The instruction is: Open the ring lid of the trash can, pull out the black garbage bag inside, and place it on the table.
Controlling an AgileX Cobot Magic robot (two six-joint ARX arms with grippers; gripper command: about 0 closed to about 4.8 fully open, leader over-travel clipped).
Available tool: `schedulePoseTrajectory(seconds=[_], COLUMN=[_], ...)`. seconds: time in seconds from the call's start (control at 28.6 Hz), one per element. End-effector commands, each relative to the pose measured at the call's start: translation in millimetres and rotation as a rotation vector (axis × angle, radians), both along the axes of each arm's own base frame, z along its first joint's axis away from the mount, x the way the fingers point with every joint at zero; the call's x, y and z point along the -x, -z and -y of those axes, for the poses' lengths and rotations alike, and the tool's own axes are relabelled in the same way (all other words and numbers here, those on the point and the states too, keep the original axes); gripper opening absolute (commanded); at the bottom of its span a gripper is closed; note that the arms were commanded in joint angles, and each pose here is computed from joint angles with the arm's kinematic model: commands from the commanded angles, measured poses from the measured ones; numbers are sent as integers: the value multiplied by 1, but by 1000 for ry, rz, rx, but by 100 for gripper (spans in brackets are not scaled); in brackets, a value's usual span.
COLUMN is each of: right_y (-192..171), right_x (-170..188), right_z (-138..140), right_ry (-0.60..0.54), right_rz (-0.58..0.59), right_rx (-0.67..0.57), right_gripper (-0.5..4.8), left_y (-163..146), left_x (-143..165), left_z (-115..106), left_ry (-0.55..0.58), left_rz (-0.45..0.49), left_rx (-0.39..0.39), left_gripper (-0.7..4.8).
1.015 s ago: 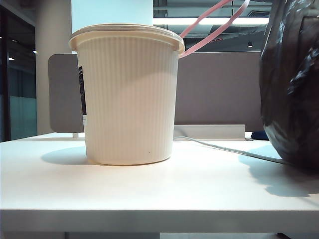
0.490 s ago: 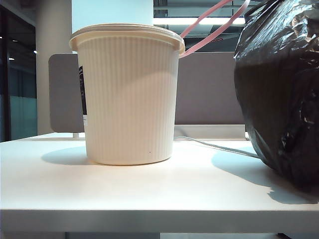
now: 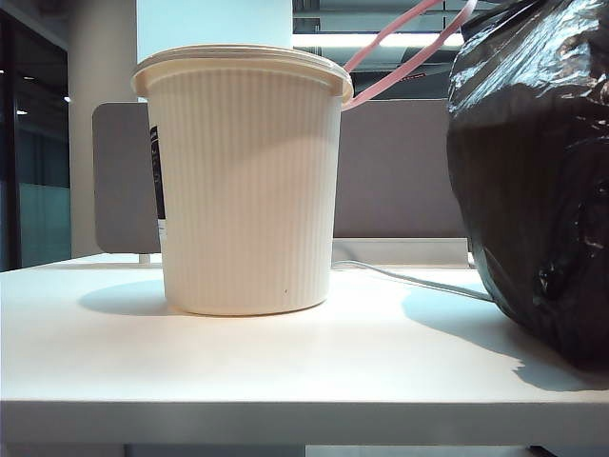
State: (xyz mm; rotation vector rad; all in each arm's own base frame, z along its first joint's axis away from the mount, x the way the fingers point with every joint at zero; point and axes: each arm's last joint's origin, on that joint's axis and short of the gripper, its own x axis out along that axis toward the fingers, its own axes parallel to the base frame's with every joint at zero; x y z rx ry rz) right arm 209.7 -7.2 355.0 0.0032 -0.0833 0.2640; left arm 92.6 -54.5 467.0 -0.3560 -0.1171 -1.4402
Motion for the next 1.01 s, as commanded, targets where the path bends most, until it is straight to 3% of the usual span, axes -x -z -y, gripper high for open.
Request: schedulePoseTrajectory(seconds=[0.03, 0.24, 0.42, 1.01], right_y=[-4, -4, -3, 8], right_x=[1, 1, -2, -14], right_z=[0, 0, 0, 0], right_ry=[0, 0, 0, -31], right_rz=[32, 36, 29, -25], right_rx=[-1, 1, 3, -1], right_gripper=[-1, -1, -1, -1], left_y=[21, 40, 47, 95], left_x=[-15, -25, -31, -68], left_z=[1, 0, 0, 10], left_ry=[-236, -468, -569, -599], left_rz=[-18, -36, -51, -181], left_rx=[-92, -230, -296, -408], left_gripper=[205, 205, 205, 206])
